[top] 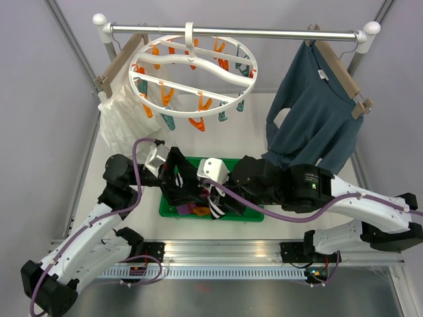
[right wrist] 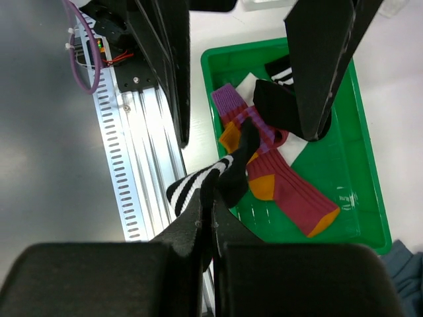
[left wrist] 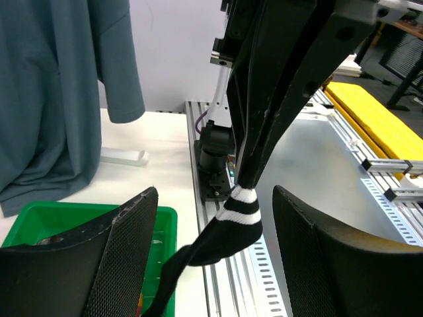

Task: Clip the socks to the hanger
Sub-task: Pick up the sock from the bin.

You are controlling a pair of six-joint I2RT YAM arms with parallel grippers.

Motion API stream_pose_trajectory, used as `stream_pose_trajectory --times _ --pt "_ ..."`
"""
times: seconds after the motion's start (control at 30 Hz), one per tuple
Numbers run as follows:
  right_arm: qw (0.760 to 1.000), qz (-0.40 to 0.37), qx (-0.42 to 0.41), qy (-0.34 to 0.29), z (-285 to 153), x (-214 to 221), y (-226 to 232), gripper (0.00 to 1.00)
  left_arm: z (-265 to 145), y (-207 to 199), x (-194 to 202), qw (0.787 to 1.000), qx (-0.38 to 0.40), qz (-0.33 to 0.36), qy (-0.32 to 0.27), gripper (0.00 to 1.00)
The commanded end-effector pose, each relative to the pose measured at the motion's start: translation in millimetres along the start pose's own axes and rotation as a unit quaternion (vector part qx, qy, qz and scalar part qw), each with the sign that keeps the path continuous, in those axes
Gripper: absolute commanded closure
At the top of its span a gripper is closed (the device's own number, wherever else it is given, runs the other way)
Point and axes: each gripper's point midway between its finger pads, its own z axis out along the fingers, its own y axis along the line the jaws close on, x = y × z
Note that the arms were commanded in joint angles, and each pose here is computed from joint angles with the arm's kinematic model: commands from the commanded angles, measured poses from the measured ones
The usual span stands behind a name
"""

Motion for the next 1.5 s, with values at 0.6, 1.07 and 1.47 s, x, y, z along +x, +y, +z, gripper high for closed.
stream_pose_trajectory --times 0.6,1.07,1.47 --pt "0.999 -0.040 0.021 -0.012 -18 -42 -12 1.00 20 -22 -1 0.996 0.076 0.043 0.030 0.44" --pt "0.998 -0.038 0.040 -0.006 -14 -41 -18 1.00 28 -23 -2 0.996 0.075 0.040 0.032 0.72" --pt "0.995 -0.023 0.096 -0.034 -21 -50 -36 0.92 28 -22 2 0.998 0.050 0.033 0.034 0.98"
